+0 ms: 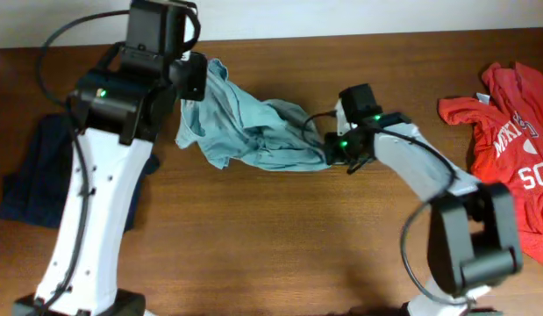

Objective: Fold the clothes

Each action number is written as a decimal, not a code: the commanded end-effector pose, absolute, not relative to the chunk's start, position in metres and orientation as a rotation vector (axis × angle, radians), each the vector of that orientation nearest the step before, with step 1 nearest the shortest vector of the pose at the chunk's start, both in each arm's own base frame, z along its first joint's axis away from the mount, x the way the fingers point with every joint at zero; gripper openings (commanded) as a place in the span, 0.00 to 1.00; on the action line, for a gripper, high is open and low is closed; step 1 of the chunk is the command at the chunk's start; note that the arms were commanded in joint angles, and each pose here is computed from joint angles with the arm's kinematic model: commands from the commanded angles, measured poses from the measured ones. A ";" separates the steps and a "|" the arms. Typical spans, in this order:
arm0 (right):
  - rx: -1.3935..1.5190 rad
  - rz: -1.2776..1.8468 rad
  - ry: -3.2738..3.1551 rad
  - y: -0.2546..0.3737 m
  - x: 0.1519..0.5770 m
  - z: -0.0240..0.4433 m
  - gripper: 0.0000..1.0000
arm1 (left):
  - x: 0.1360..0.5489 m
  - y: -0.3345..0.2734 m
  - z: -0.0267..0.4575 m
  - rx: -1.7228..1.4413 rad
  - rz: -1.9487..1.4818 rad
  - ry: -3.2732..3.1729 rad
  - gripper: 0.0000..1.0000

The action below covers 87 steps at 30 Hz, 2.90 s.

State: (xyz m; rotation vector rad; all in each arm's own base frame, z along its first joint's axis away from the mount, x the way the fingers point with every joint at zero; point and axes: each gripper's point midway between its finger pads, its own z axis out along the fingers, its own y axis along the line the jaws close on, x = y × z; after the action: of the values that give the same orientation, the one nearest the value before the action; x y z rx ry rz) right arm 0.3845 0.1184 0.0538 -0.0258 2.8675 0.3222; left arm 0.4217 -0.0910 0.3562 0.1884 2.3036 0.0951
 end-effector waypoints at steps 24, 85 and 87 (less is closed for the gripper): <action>0.221 -0.121 2.201 0.009 0.322 0.331 0.04 | 0.339 -0.042 0.514 0.085 0.166 1.891 0.01; 0.542 0.069 2.856 -0.010 0.341 0.146 0.99 | 0.270 -0.118 -0.013 0.027 -0.035 3.284 0.17; 0.542 0.068 2.856 -0.010 0.341 0.146 0.99 | 0.272 -0.119 -0.007 0.027 -0.036 3.284 0.01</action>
State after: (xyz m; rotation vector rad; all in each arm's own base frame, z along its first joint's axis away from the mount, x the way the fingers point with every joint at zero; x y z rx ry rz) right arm 0.3413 -0.0062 0.1480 0.5291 2.8536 0.0896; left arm 0.2773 -0.1234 -0.0035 0.0686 3.2626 -0.0692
